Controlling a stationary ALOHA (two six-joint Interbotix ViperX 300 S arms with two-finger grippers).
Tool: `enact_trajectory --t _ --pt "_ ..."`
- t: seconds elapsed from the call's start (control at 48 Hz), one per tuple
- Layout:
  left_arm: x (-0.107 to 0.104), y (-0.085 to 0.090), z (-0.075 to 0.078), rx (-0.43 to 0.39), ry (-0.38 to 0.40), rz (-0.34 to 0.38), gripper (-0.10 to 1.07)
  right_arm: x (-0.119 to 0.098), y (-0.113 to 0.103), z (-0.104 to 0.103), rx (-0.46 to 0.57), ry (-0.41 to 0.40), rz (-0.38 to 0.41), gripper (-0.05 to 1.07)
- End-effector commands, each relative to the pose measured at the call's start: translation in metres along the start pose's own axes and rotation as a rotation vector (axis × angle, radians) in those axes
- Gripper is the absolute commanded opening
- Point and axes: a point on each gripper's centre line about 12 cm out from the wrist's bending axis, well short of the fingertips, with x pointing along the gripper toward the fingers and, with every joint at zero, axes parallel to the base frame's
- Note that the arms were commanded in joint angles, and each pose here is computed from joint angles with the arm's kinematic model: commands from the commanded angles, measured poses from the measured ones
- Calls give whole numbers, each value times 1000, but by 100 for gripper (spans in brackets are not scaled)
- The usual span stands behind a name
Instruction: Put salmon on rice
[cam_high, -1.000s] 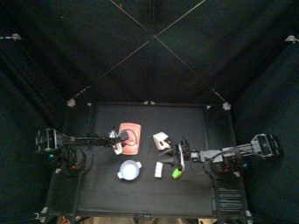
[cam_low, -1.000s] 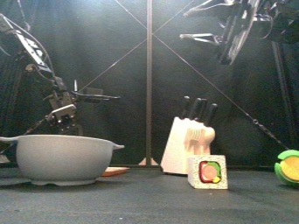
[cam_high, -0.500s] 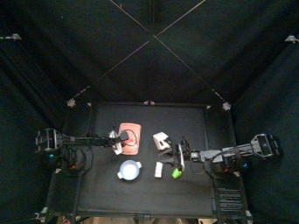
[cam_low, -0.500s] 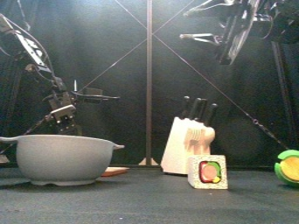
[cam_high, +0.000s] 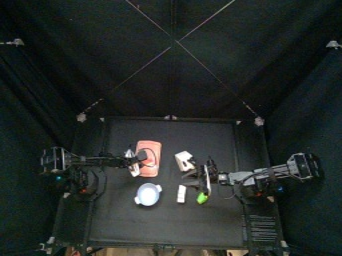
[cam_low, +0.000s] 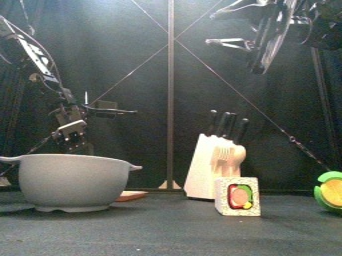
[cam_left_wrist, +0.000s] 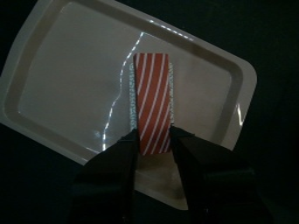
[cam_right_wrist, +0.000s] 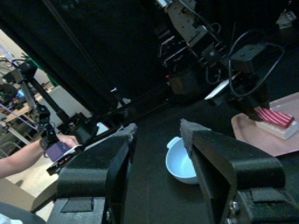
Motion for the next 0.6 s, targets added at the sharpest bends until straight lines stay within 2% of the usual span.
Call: enact_trajectory --t 0.0,0.271,0.583 --pt "-1 1 6 1 -18 0 66 0 5 9 2 -31 16 82" --pt "-1 1 6 1 -16 3 67 0 5 9 0 -31 16 82" --pt "-2 1 7 0 -20 2 81 0 4 9 2 -30 15 82"
